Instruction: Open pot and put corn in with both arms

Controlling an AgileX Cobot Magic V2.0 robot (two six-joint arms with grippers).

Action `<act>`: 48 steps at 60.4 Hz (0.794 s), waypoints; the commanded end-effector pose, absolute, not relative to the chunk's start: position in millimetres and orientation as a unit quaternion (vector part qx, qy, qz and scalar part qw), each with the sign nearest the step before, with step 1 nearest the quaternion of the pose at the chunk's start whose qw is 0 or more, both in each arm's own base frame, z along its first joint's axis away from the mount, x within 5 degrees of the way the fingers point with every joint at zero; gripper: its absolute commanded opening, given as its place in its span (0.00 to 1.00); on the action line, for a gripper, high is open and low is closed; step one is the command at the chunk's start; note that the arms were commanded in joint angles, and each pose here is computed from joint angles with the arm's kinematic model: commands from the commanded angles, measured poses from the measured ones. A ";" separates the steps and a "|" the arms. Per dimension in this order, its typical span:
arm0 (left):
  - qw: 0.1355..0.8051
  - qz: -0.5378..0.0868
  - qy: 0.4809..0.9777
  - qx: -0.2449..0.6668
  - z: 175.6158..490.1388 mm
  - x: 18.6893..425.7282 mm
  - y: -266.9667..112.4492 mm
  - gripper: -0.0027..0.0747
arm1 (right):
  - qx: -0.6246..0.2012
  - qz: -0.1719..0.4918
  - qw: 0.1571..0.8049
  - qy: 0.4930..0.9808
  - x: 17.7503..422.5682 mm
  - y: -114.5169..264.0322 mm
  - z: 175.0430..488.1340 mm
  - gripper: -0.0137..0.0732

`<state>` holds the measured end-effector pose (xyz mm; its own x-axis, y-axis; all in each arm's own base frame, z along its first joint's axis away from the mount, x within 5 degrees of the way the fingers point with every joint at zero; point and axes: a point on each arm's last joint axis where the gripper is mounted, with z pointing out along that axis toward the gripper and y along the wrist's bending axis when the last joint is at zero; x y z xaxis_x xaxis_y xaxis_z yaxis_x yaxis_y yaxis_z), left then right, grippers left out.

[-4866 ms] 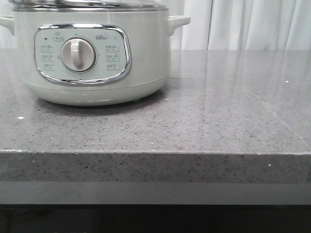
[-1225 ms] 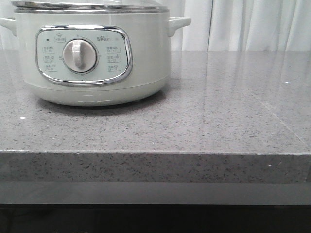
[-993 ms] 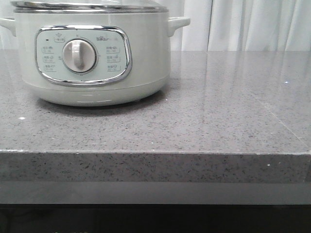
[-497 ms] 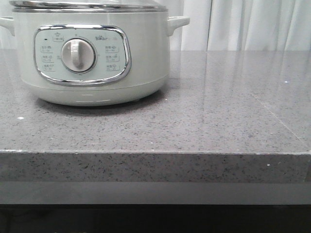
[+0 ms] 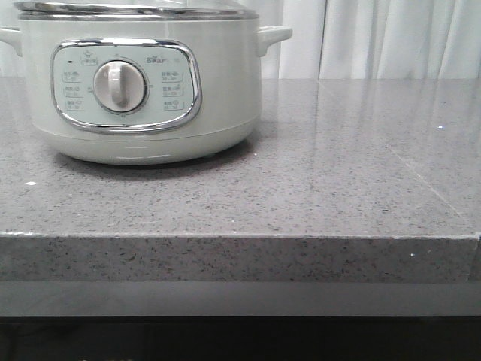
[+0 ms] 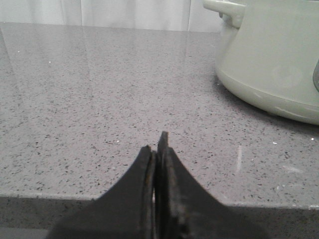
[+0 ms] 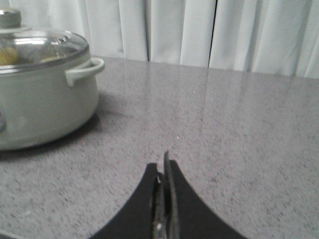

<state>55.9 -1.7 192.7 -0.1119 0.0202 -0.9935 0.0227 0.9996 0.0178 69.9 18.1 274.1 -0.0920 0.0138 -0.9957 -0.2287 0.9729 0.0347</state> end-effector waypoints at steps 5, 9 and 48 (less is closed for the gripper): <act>0.707 -0.004 0.707 0.005 202.2 54.5 -1.0 0.01 | -0.025 0.060 0.696 0.715 69.6 9.0 260.6 0.08; 0.707 -0.004 0.707 0.005 202.2 54.5 -1.0 0.01 | 0.006 0.054 0.695 0.717 66.1 5.2 243.8 0.08; 0.707 -0.004 0.708 0.005 202.1 54.6 -1.0 0.01 | 0.054 0.018 0.690 0.721 55.4 -1.9 193.9 0.08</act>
